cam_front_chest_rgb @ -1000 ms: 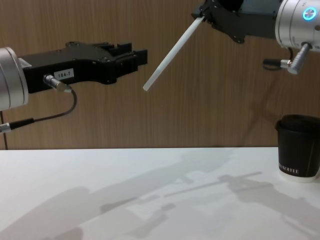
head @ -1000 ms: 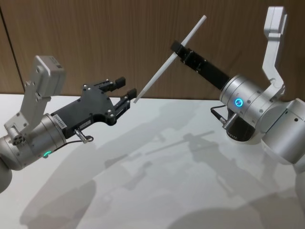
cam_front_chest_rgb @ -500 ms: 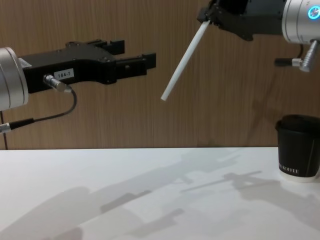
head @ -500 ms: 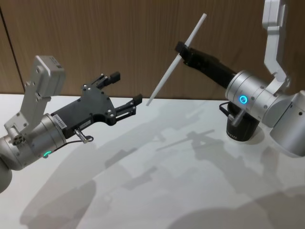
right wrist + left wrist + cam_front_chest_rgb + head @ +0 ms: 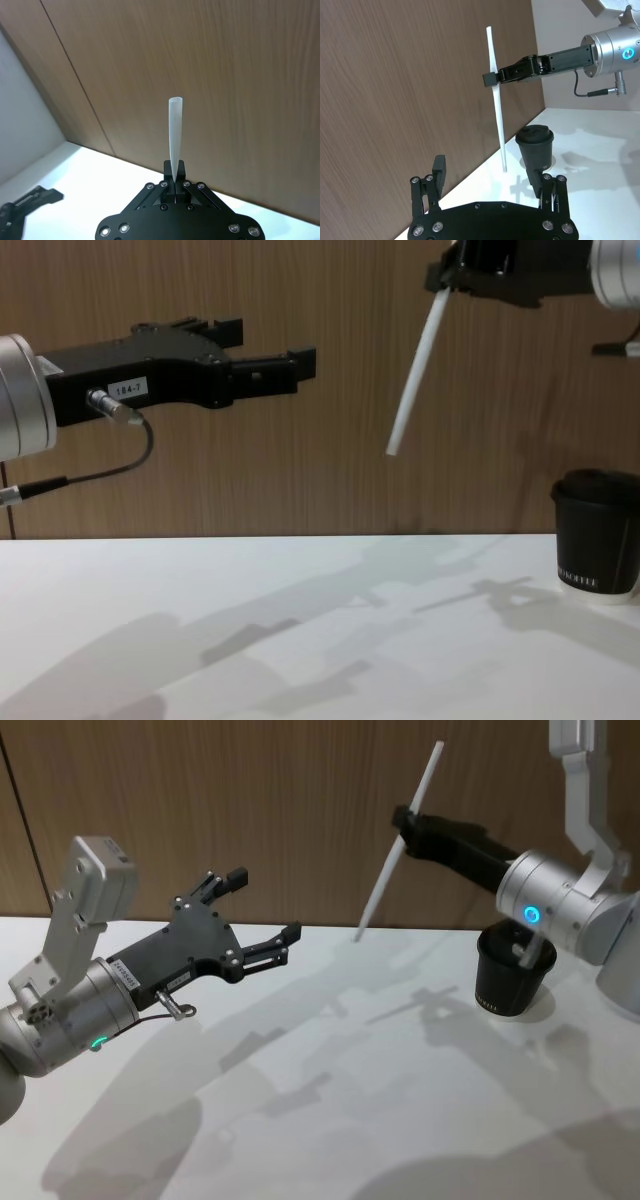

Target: Pick up the straw with one hand, pass it to the other hand, and insert it into the cup.

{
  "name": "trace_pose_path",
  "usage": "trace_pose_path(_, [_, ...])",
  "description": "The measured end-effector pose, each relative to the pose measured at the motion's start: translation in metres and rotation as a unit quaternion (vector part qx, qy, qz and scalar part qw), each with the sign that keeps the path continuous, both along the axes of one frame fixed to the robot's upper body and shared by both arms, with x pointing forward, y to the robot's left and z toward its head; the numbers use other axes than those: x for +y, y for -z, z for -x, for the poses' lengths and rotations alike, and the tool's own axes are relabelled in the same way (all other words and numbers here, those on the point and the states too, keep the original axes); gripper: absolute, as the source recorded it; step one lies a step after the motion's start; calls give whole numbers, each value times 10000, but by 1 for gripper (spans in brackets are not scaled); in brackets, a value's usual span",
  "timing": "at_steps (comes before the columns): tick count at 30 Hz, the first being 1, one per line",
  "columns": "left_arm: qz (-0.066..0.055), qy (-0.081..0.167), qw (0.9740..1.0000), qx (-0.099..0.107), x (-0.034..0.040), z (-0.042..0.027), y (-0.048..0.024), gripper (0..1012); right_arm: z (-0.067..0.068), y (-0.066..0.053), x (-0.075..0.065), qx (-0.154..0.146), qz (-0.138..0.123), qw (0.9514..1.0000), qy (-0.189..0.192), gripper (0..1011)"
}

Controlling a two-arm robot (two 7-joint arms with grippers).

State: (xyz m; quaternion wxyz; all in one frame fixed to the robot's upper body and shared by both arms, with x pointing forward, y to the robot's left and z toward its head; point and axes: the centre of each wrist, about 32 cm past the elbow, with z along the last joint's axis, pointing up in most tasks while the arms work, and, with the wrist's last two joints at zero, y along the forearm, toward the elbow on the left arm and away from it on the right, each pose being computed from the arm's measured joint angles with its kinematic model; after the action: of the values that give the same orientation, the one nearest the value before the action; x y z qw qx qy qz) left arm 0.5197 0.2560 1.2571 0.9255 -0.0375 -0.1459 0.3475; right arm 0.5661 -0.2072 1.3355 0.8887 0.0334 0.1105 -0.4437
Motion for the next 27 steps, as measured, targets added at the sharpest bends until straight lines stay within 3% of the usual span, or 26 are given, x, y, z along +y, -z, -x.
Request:
trace_pose_path(11, [0, 0, 10000, 0, 0, 0, 0, 1003, -62, -156, -101, -216, 820, 9952, 491, 6])
trace_pose_path(18, [0, 0, 10000, 0, 0, 0, 0, 1003, -167, -244, -159, -376, 1325, 9866, 875, 6])
trace_pose_path(27, [0, 0, 10000, 0, 0, 0, 0, 1003, -269, -318, -208, -470, 1708, 9778, 1121, 6])
